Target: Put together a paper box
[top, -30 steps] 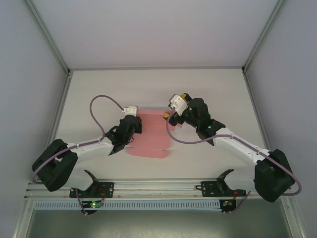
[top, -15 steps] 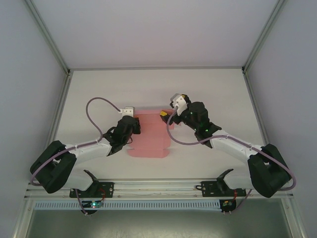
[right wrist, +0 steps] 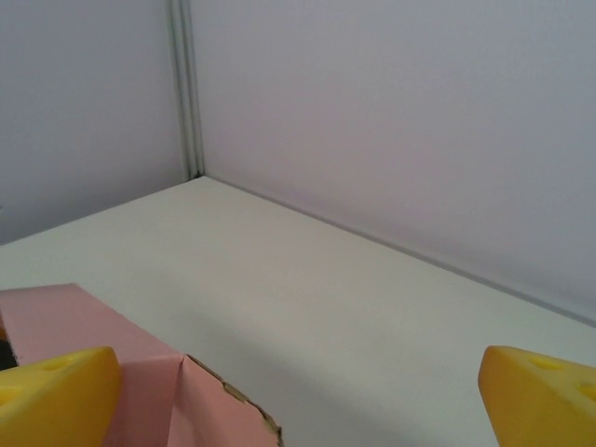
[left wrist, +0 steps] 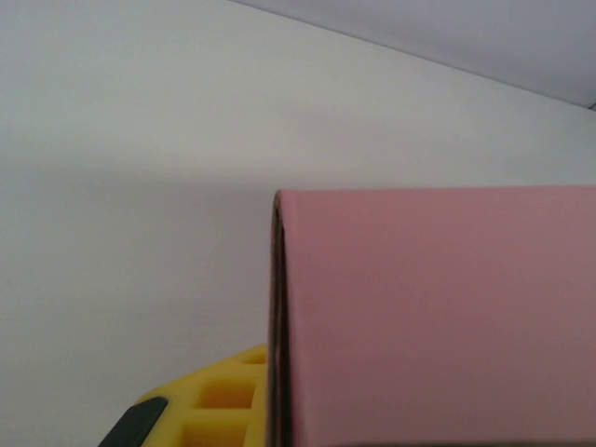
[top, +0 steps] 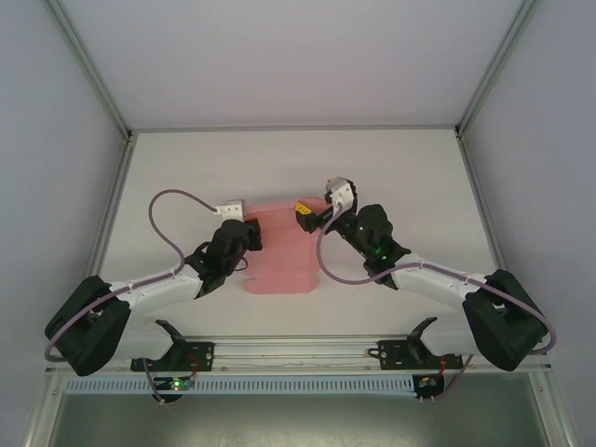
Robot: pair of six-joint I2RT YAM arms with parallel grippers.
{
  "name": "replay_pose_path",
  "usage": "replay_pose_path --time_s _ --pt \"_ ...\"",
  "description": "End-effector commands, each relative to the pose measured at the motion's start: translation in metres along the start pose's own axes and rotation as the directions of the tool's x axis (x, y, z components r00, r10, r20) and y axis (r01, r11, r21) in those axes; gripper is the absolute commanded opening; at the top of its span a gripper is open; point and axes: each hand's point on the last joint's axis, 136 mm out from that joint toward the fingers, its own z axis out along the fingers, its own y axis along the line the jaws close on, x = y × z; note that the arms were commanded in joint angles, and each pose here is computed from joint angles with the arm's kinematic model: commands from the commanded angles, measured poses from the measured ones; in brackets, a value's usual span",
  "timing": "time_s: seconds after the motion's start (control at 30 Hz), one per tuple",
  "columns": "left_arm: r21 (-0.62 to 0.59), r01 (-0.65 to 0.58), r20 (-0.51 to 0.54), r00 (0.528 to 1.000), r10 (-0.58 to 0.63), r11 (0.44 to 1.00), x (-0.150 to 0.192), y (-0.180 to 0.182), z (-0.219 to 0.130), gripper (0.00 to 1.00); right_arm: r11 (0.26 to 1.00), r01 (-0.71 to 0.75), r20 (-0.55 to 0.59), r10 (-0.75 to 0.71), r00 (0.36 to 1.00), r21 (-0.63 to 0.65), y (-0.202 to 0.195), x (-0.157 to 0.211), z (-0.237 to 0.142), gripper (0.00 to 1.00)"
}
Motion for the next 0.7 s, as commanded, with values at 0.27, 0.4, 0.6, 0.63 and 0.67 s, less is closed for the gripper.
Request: replay_pose_path --time_s 0.27,0.4,0.6,0.63,0.67 --pt "-0.132 0.017 0.099 0.995 -0.004 0.991 -0.023 0.022 -0.02 0.0 0.996 0.023 -0.147 -0.01 0.989 0.083 -0.015 0.013 -0.047 0.98" --pt "-0.142 0.007 0.106 0.994 0.008 0.99 -0.027 0.024 -0.026 0.0 0.997 0.028 -0.24 -0.01 0.971 0.073 -0.015 0.034 -0.068 0.98" --pt "-0.127 0.011 0.115 0.993 0.004 0.992 -0.032 0.022 -0.031 0.0 0.988 -0.044 -0.263 0.082 0.961 0.148 -0.033 0.06 -0.084 0.98" --pt "-0.123 0.01 0.112 0.994 0.004 0.992 -0.031 0.021 -0.031 0.0 0.987 -0.069 -0.258 0.105 0.96 0.144 -0.034 0.064 -0.083 0.98" --pt "-0.118 0.01 0.111 0.994 0.004 0.993 -0.031 0.02 -0.03 0.0 0.986 -0.088 -0.257 0.122 0.959 0.138 -0.034 0.068 -0.082 0.98"
